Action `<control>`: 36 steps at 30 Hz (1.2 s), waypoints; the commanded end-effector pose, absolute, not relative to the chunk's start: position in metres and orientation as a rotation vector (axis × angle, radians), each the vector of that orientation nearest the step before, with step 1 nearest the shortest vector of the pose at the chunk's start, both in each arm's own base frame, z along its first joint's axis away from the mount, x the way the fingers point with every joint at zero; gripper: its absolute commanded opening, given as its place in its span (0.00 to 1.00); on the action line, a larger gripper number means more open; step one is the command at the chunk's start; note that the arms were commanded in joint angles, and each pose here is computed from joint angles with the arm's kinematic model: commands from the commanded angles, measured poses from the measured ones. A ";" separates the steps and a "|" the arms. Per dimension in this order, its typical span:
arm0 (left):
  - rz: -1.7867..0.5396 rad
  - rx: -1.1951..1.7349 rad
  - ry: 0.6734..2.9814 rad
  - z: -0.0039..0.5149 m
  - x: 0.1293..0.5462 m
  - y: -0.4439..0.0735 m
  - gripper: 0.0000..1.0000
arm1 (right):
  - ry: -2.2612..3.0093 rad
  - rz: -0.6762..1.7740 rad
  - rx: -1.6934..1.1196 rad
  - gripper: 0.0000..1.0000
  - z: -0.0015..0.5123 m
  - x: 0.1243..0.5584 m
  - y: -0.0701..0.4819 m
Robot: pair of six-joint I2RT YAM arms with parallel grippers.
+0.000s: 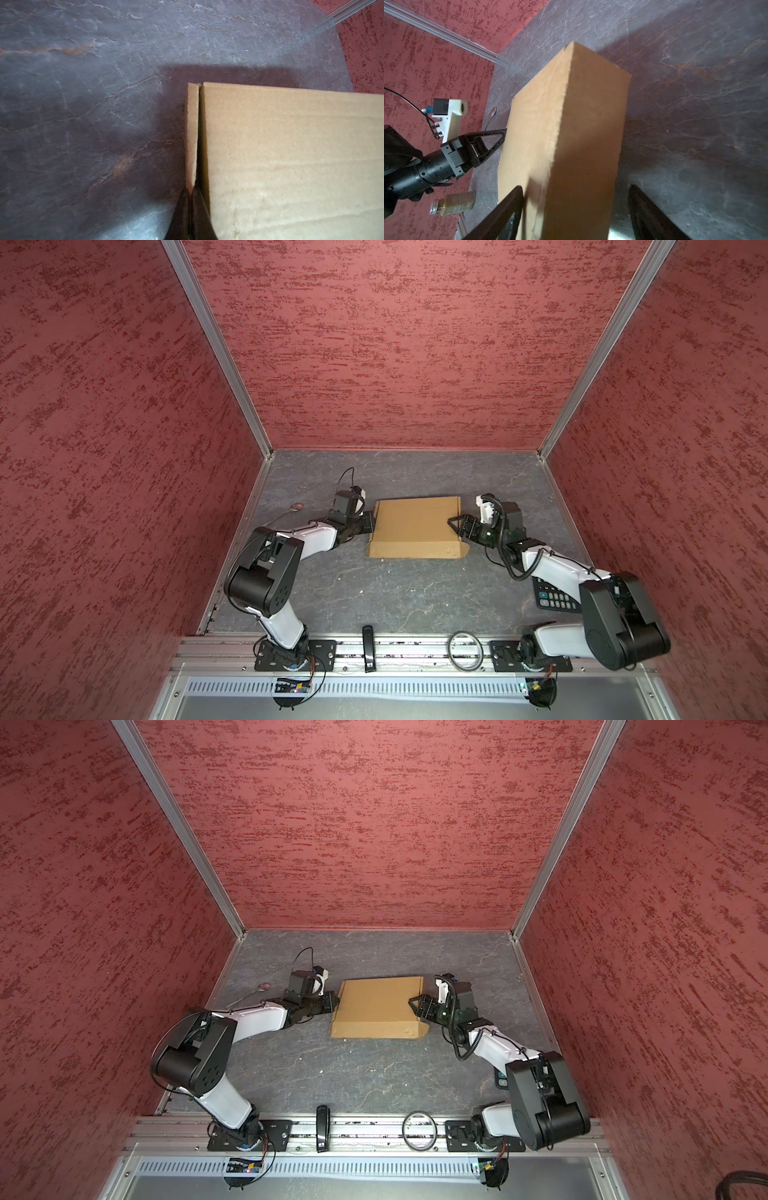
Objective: Fold the paper box
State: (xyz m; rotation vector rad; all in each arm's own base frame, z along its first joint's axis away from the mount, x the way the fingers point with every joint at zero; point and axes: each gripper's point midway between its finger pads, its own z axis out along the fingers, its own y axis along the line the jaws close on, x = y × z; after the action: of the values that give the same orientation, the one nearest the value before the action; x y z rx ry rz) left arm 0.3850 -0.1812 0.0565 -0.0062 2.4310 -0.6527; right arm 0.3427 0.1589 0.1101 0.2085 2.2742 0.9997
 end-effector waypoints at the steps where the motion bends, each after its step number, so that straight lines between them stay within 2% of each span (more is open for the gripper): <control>1: -0.587 -0.041 2.541 0.022 0.368 -0.167 0.07 | 2.246 1.090 0.208 0.80 0.114 0.344 0.166; 8: -0.591 -0.032 2.525 0.026 0.371 -0.168 0.07 | 2.190 1.299 0.188 0.79 0.120 0.346 0.186; 16: -0.593 -0.014 2.498 0.034 0.376 -0.170 0.07 | 2.154 1.417 0.182 0.78 0.133 0.346 0.196; 36: -0.602 0.022 2.434 0.045 0.385 -0.169 0.06 | 2.193 1.472 0.198 0.77 0.146 0.358 0.199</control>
State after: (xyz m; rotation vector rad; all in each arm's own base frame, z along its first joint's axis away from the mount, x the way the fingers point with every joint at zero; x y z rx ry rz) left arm 0.3882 -0.1755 0.0564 0.0065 2.4114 -0.6392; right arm 0.3533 0.1999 0.1376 0.1923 2.1909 1.4533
